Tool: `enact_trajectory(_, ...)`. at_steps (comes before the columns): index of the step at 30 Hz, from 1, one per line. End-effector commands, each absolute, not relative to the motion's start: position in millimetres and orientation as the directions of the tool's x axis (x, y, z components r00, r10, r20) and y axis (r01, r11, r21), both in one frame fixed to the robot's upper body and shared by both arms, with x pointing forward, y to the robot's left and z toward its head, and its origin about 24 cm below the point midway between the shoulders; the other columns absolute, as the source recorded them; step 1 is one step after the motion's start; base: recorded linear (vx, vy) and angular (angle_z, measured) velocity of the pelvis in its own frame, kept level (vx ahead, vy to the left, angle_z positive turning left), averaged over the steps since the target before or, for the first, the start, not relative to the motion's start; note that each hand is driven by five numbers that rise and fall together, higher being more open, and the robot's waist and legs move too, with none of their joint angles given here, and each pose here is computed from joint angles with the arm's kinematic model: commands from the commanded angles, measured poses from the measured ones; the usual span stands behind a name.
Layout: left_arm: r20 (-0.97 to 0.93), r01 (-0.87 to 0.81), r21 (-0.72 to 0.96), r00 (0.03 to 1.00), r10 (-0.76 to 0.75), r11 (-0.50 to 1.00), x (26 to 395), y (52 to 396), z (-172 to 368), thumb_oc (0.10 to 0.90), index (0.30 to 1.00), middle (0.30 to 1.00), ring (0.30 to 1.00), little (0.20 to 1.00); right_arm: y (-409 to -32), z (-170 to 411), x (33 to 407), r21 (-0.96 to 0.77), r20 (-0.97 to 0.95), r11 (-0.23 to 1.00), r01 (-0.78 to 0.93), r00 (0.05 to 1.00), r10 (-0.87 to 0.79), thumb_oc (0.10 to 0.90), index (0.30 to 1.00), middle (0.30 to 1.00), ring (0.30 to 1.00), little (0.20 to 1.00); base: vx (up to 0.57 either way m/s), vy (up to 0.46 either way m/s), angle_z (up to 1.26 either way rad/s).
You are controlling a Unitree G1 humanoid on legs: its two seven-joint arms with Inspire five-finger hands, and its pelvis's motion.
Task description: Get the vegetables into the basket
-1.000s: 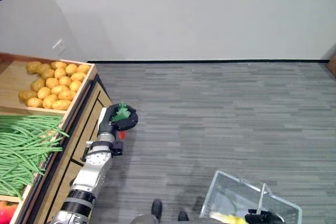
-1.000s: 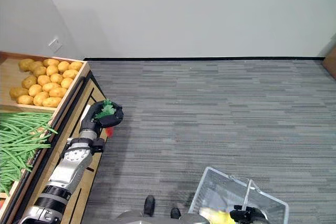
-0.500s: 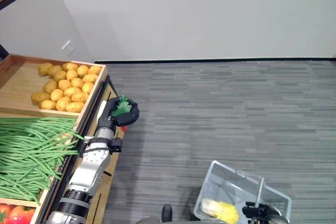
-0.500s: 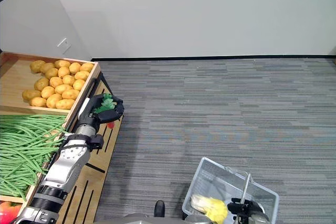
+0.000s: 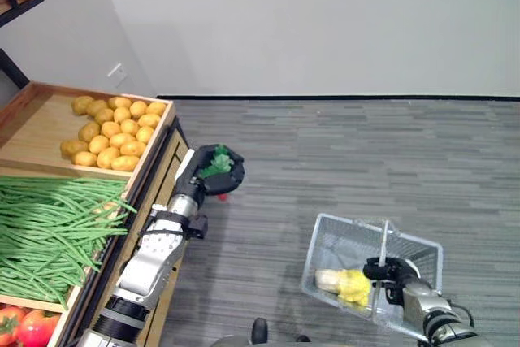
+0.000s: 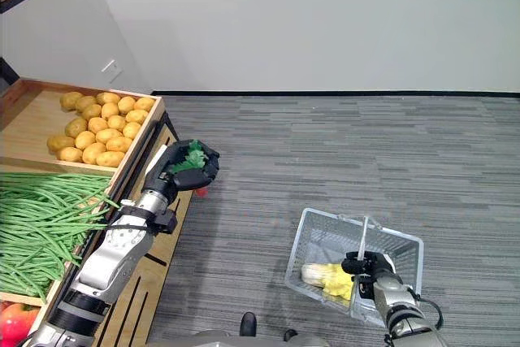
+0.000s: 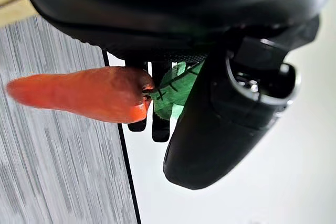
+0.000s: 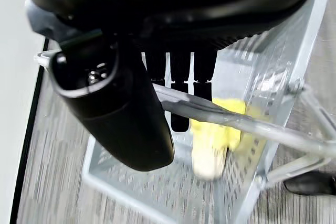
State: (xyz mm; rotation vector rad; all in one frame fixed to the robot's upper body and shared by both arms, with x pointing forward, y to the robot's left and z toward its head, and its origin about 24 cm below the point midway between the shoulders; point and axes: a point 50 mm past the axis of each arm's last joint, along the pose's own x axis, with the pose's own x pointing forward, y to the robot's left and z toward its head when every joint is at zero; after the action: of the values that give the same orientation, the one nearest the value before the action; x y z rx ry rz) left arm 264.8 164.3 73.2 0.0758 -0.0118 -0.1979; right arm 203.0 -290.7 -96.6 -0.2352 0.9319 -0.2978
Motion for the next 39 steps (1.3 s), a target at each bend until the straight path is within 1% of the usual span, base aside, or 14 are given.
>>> enact_trajectory(1, 0.271, 0.269, 0.075, 0.921, -0.279, 0.960, 279.6, 144.4, 131.4, 0.400, 0.300, 0.300, 0.300, 0.300, -308.5, -50.1, 254.2, -0.383, -0.584, 0.904, 0.190, 0.708, -0.396, 0.400, 0.300, 0.300, 0.300, 0.300, 0.00, 0.000, 0.00)
enact_trajectory(4, 0.271, 0.269, 0.075, 0.921, -0.279, 0.960, 279.6, 144.4, 131.4, 0.400, 0.300, 0.300, 0.300, 0.300, -308.5, -50.1, 254.2, -0.383, -0.584, 0.904, 0.190, 0.708, -0.396, 0.400, 0.300, 0.300, 0.300, 0.300, 0.00, 0.000, 0.00)
enact_trajectory(6, 0.295, 0.372, 0.063, 0.879, -0.374, 0.926, 281.3, 117.1, 140.4, 0.400, 0.300, 0.300, 0.300, 0.300, -281.9, -36.4, 286.3, -0.370, -0.552, 0.920, 0.130, 0.765, -0.331, 0.400, 0.300, 0.300, 0.300, 0.300, -0.01, -0.016, 0.02)
enact_trajectory(8, 0.318, 0.417, 0.051, 0.855, -0.411, 0.907, 283.9, 100.7, 148.0, 0.400, 0.300, 0.300, 0.300, 0.300, -263.8, -29.7, 301.4, -0.351, -0.532, 0.930, 0.108, 0.795, -0.293, 0.400, 0.300, 0.300, 0.300, 0.300, -0.02, -0.028, 0.11)
enact_trajectory(9, 0.318, 0.417, 0.051, 0.854, -0.411, 0.907, 284.1, 100.6, 148.2, 0.400, 0.300, 0.300, 0.300, 0.300, -263.8, -29.6, 301.5, -0.351, -0.531, 0.930, 0.108, 0.795, -0.293, 0.400, 0.300, 0.300, 0.300, 0.300, 0.00, -0.023, 0.07)
enact_trajectory(12, 0.339, 0.474, 0.034, 0.823, -0.456, 0.880, 286.4, 79.0, 155.9, 0.400, 0.300, 0.300, 0.300, 0.300, -239.8, -27.0, 313.6, -0.336, -0.525, 0.940, 0.060, 0.816, -0.240, 0.400, 0.300, 0.300, 0.300, 0.300, 0.00, 0.000, 0.00)
enact_trajectory(14, 0.345, 0.485, 0.032, 0.815, -0.466, 0.874, 286.5, 74.4, 157.6, 0.400, 0.300, 0.300, 0.300, 0.300, -234.7, -28.8, 314.0, -0.331, -0.531, 0.942, 0.051, 0.815, -0.231, 0.400, 0.300, 0.300, 0.300, 0.300, 0.00, 0.000, 0.00)
enact_trajectory(16, 0.367, 0.517, 0.022, 0.792, -0.488, 0.856, 287.0, 60.1, 165.4, 0.400, 0.300, 0.300, 0.300, 0.300, -212.7, -29.1, 320.4, -0.311, -0.534, 0.950, 0.010, 0.825, -0.184, 0.400, 0.300, 0.300, 0.300, 0.300, 0.00, 0.000, 0.00)
enact_trajectory(21, 0.394, 0.545, 0.008, 0.769, -0.504, 0.838, 286.5, 46.6, 174.8, 0.400, 0.300, 0.300, 0.300, 0.300, -186.7, -21.9, 330.1, -0.268, -0.501, 0.963, -0.021, 0.857, -0.120, 0.400, 0.300, 0.300, 0.300, 0.300, 0.00, 0.000, 0.00)
enact_trajectory(27, 0.388, 0.554, 0.012, 0.765, -0.515, 0.832, 286.3, 41.7, 174.1, 0.400, 0.300, 0.300, 0.300, 0.300, -178.1, -20.5, 331.6, -0.263, -0.492, 0.964, -0.042, 0.865, -0.097, 0.400, 0.300, 0.300, 0.300, 0.300, 0.00, -0.001, 0.01)
enact_trajectory(28, 0.377, 0.547, 0.012, 0.773, -0.511, 0.837, 287.4, 42.3, 171.8, 0.647, 0.646, 0.646, 0.646, 0.646, -180.2, -21.0, 331.1, -0.269, -0.493, 0.962, -0.039, 0.864, -0.103, 0.400, 0.300, 0.300, 0.300, 0.300, 0.00, -0.008, 0.06)
enact_trajectory(29, 0.377, 0.547, 0.012, 0.773, -0.511, 0.837, 287.4, 42.3, 171.7, 0.835, 0.909, 0.909, 0.909, 0.909, -180.2, -21.0, 331.1, -0.269, -0.493, 0.962, -0.039, 0.864, -0.103, 0.400, 0.300, 0.300, 0.300, 0.300, 0.00, -0.009, 0.09)
enact_trajectory(30, 0.365, 0.545, 0.017, 0.777, -0.513, 0.838, 288.0, 42.6, 169.2, 0.900, 1.000, 1.000, 1.000, 1.000, -182.5, -22.2, 329.8, -0.272, -0.496, 0.962, -0.034, 0.861, -0.110, 0.400, 0.300, 0.300, 0.300, 0.300, 0.01, 0.001, 0.09)
enact_trajectory(39, 0.351, 0.544, 0.019, 0.782, -0.515, 0.839, 288.9, 43.1, 167.7, 0.900, 1.000, 1.000, 1.000, 1.000, -198.9, -32.6, 320.1, -0.303, -0.540, 0.953, -0.014, 0.827, -0.160, 0.400, 0.300, 0.300, 0.300, 0.300, 0.00, 0.000, 0.03)
